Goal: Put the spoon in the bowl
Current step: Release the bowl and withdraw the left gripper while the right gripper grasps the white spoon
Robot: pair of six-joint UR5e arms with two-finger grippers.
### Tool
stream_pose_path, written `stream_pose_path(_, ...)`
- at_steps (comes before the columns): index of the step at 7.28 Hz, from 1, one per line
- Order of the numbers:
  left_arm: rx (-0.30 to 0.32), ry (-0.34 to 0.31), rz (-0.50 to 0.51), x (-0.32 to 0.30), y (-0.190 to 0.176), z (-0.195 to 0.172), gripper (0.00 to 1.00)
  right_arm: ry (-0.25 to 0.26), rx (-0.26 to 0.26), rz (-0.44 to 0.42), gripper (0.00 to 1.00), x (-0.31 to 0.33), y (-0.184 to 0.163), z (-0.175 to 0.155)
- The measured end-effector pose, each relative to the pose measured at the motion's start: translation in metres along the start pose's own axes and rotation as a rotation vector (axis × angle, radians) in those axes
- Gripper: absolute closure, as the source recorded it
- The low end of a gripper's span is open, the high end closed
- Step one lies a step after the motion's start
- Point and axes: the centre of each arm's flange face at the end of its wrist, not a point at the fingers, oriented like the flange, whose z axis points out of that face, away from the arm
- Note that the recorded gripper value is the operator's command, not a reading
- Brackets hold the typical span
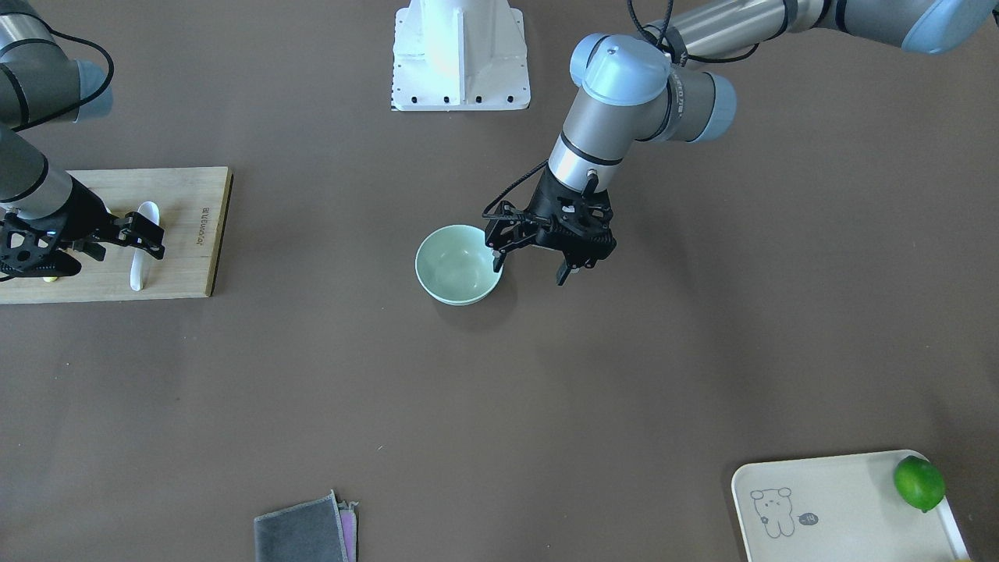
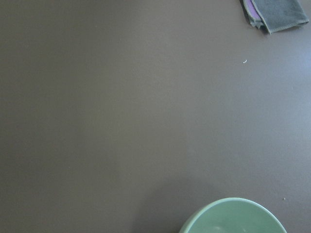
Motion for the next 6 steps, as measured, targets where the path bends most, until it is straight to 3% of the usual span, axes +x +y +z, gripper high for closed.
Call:
stream_pose_path(2,0.003,-0.002,0.013,-0.006,-0.003,-0.003,0.02,0.022,0.002,-0.009,0.6,-0.001,0.001,0.009)
stream_pose_path(3,0.008,-0.002,0.024,-0.009,-0.006,-0.007,0.02,0.025,0.003,-0.011,0.92,-0.002,0.001,0.011)
stream_pose_path(4,0.006,-0.001,0.033,-0.015,-0.011,-0.011,0.02,0.026,0.004,-0.014,1.0,-0.003,0.001,0.011)
stream_pose_path(6,-0.006,-0.001,0.035,-0.031,-0.016,-0.018,0.02,0.023,0.002,-0.017,1.0,-0.005,0.0,0.012)
